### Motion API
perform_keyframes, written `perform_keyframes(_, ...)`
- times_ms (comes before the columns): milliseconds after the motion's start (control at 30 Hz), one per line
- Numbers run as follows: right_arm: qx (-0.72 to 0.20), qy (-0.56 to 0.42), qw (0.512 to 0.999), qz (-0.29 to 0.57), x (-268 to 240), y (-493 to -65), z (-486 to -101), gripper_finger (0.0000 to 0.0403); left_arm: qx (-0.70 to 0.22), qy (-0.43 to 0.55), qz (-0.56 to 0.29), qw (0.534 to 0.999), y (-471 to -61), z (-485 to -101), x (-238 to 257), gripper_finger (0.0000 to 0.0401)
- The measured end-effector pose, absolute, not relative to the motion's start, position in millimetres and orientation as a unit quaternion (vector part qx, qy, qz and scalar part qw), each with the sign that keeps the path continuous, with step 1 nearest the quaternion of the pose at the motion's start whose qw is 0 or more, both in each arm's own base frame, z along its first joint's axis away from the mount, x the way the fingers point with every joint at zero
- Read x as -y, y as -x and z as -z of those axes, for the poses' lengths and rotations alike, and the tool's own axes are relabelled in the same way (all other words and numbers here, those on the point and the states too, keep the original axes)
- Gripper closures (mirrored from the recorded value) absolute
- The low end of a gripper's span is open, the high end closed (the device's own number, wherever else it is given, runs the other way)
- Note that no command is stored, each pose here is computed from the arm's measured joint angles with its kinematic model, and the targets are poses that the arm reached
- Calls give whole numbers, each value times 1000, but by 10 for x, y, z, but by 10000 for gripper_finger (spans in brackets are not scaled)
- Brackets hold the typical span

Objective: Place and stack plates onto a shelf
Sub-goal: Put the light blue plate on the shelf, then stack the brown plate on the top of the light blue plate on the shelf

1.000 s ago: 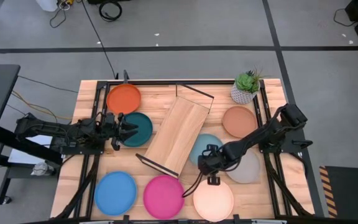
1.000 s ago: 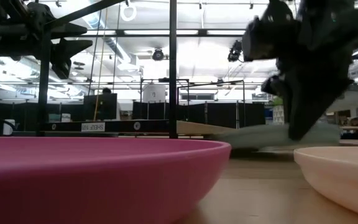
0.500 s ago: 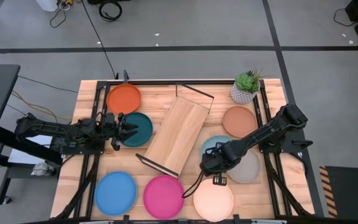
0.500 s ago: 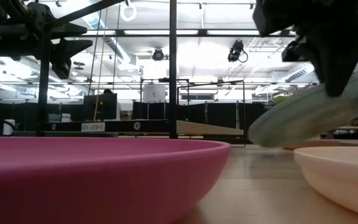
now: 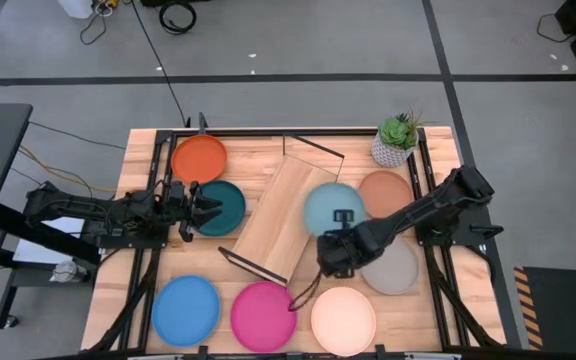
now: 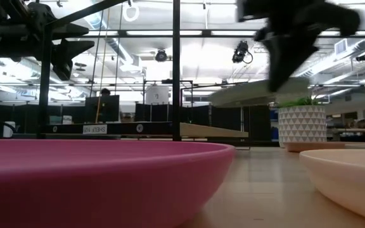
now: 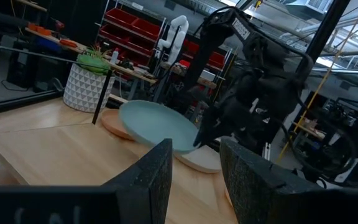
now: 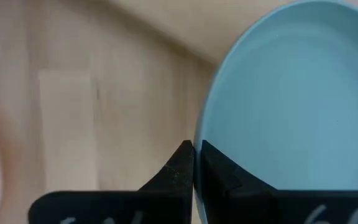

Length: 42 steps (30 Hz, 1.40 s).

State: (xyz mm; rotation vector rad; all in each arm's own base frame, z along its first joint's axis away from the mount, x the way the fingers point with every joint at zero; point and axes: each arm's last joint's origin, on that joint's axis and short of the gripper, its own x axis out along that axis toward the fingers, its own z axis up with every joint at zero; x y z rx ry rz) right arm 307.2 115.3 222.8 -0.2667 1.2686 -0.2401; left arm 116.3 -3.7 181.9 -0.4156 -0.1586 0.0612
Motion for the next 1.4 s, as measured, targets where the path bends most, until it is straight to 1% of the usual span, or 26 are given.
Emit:
perform_keyframes(100, -561, 128, 814, 83, -1013, -3216, -2156, 384, 79, 206, -31, 975, -1163, -1819, 37, 259)
perform_keyframes(433, -534, 124, 833, 71, -266, -3445, -1989, 383, 78, 206, -30, 975, -1164, -1818, 37, 259)
perform_keyframes(667, -519, 121, 842, 86, 123, -3458, -1873, 382, 78, 206, -31, 975, -1164, -1817, 37, 259)
perform_keyframes(800, -525, 99, 842, 75, 205, -3425, -1813, 381, 78, 206, -30, 975, -1164, -1818, 37, 259)
perform_keyframes(967, -522, 102, 843, 75, 212, -3429, -1809, 377, 78, 206, -31, 975, -1164, -1817, 37, 259)
perform_keyframes(1100, -513, 127, 845, 75, 219, -3449, -1822, 359, 79, 206, -31, 975, -1164, -1818, 37, 259)
perform_keyframes(1400, -510, 132, 847, 72, 193, -3457, -1827, 314, 78, 206, -30, 975, -1164, -1817, 37, 259)
